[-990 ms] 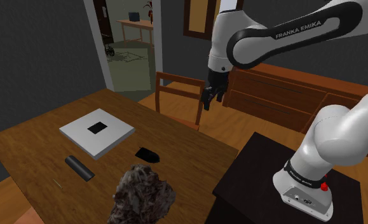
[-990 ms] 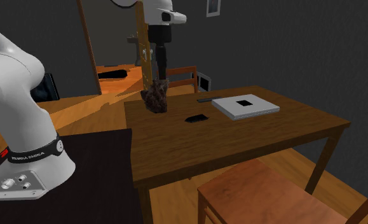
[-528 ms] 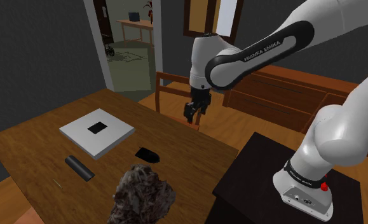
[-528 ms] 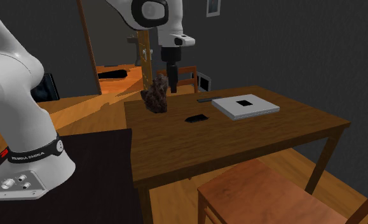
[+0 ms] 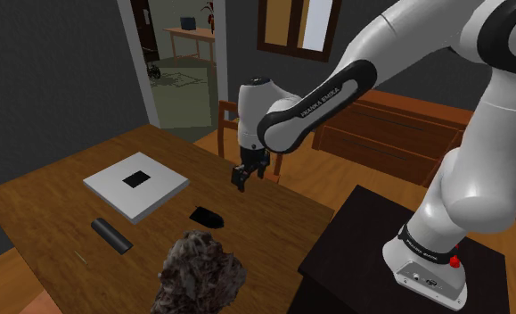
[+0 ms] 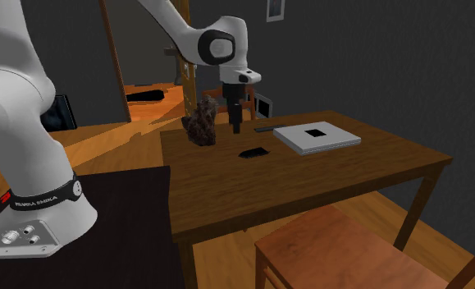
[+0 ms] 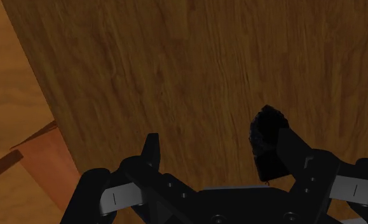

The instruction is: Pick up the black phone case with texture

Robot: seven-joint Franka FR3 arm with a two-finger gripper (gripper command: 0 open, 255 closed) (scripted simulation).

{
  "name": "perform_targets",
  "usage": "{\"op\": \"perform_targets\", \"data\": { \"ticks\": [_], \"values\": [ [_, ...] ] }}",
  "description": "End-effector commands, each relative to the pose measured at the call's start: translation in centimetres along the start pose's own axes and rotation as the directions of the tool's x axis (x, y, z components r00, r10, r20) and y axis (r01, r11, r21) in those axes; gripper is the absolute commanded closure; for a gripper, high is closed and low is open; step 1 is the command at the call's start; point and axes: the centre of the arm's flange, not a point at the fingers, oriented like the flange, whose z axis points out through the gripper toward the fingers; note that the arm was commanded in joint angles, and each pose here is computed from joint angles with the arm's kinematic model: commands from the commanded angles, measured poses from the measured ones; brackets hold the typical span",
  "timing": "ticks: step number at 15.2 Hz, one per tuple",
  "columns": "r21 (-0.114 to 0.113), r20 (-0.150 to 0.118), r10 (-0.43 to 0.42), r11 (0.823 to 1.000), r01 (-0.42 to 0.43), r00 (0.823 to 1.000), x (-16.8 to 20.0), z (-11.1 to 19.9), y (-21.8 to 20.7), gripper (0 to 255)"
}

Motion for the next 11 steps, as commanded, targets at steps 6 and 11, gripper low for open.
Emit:
{"op": "perform_targets", "data": {
  "ticks": [6,11],
  "values": [
    [0.004,-0.001,-0.011,1.000,0.011,1.000,3.9,6.6,-5.3,0],
    [0.007,-0.002,-0.018,1.000,0.018,1.000,6.7,11.2,-9.1,0]
  ]
}}
